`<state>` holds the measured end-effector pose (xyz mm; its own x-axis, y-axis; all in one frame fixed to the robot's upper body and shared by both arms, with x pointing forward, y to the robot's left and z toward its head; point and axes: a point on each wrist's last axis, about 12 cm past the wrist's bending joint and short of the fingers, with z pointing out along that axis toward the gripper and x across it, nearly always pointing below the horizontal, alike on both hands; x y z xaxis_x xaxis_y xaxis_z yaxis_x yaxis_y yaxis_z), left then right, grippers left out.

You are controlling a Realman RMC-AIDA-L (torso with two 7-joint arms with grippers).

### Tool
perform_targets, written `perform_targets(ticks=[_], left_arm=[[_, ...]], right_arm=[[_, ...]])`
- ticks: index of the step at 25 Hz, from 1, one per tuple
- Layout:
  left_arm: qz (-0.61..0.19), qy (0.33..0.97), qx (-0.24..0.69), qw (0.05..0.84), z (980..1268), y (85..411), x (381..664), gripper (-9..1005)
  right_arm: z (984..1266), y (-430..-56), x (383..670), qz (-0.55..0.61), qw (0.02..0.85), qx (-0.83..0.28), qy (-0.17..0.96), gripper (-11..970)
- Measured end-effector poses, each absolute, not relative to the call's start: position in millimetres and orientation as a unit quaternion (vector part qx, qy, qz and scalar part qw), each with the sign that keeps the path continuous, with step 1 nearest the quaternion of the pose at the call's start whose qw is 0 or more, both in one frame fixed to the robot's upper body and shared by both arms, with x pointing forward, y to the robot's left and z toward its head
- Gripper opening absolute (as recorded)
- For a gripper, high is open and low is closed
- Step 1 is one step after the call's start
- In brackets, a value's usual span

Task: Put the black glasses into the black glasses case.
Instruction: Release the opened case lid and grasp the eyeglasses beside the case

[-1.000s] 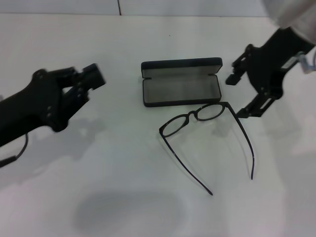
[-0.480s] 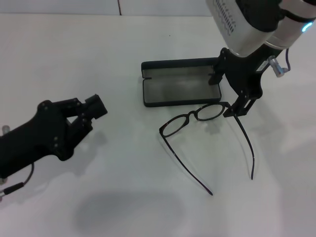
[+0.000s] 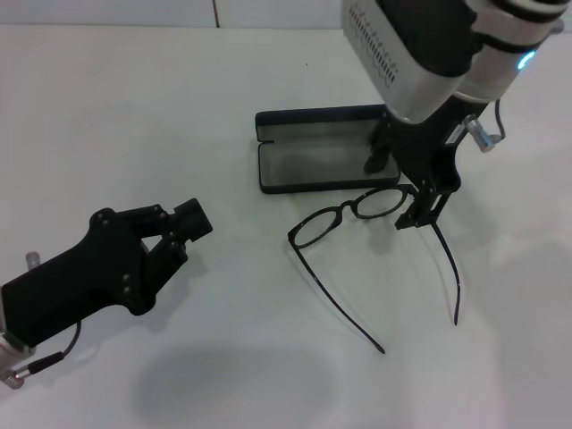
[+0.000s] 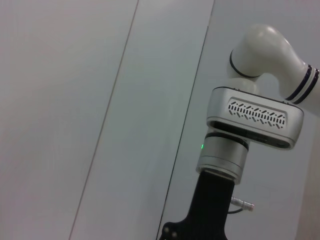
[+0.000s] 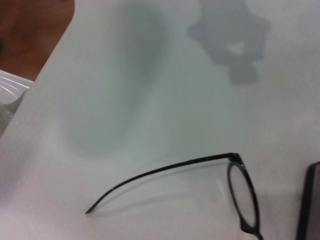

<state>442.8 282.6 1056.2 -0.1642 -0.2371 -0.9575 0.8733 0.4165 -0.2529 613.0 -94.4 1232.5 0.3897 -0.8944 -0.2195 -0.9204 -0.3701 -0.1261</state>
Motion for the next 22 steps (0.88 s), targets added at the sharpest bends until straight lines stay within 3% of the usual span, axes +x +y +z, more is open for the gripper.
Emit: perform_targets(ticks=[22], left_arm=[[-0.459, 0.622, 0.258, 0.58, 1046, 281, 441, 99]], right_arm=[[1204, -81, 617, 0.073, 0.1, -0.837, 0.534, 719]])
